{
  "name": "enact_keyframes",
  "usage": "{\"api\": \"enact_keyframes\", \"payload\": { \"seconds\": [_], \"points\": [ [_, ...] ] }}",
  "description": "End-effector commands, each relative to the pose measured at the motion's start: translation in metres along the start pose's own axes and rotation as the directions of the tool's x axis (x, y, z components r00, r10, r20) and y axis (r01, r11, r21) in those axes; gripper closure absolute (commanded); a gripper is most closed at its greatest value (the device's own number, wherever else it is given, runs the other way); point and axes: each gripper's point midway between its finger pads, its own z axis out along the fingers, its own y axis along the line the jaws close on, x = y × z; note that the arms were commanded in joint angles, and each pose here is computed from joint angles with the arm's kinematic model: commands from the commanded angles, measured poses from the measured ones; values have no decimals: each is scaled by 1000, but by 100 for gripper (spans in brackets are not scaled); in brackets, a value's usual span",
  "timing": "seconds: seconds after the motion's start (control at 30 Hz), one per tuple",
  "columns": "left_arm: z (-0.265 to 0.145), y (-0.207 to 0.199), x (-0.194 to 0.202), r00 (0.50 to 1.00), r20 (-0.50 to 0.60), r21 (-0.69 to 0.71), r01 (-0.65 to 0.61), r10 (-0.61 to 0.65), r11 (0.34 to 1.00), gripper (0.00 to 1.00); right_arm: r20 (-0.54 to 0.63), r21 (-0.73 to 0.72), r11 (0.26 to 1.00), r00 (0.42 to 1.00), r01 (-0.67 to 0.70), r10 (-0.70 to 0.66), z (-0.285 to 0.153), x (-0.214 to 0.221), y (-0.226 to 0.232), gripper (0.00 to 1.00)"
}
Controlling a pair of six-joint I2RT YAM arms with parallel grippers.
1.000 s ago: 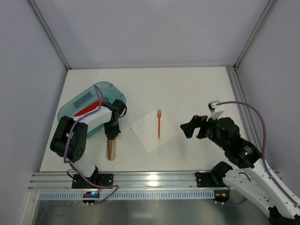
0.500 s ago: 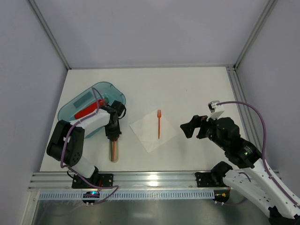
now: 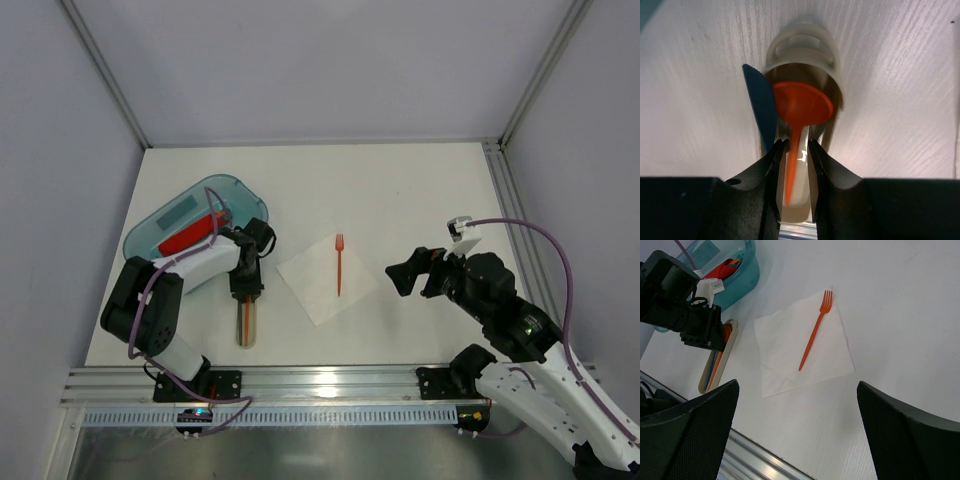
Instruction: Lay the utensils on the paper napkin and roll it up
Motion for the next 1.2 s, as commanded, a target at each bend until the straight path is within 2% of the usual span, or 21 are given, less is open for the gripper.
{"api": "enact_keyframes", "payload": {
  "seconds": [0.0, 0.23, 0.33, 0.5, 0.83, 0.9, 1.07, 1.17],
  "points": [
    [13, -3, 2, 1000, 10, 5, 18, -18, 1000, 72, 11, -4, 1000, 1000, -4, 4, -3, -3, 1, 0],
    [19, -3, 5, 1000, -16, -9, 13, -13, 1000, 77, 13, 0, 1000, 1000, -5, 5, -4, -2, 0, 0],
    [14, -4, 1, 1000, 3, -6, 14, -14, 1000, 83, 13, 5, 1000, 1000, -4, 3, -4, -2, -2, 0],
    [-5, 1, -11, 1000, 27, -32, 11, -10, 999, 100, 8, 4, 1000, 1000, -3, 3, -3, -1, -1, 0],
    [-78, -9, -45, 986, 160, 31, 47, -51, 998, 100, 9, 16, 1000, 1000, 3, -3, -3, -2, -3, 0],
    [-91, -20, -47, 982, 181, 78, 45, -59, 996, 100, 2, 16, 1000, 1000, 4, -4, -1, -1, -3, 0],
    [-119, -81, -69, 970, 235, 265, -5, -59, 964, 100, -17, 18, 1000, 1000, -1, 1, 5, 2, -2, 0],
    [-117, -124, -81, 976, 210, 368, -29, -52, 929, 100, -30, 21, 1000, 1000, 0, 1, 9, 4, -2, 0]
  ]
}}
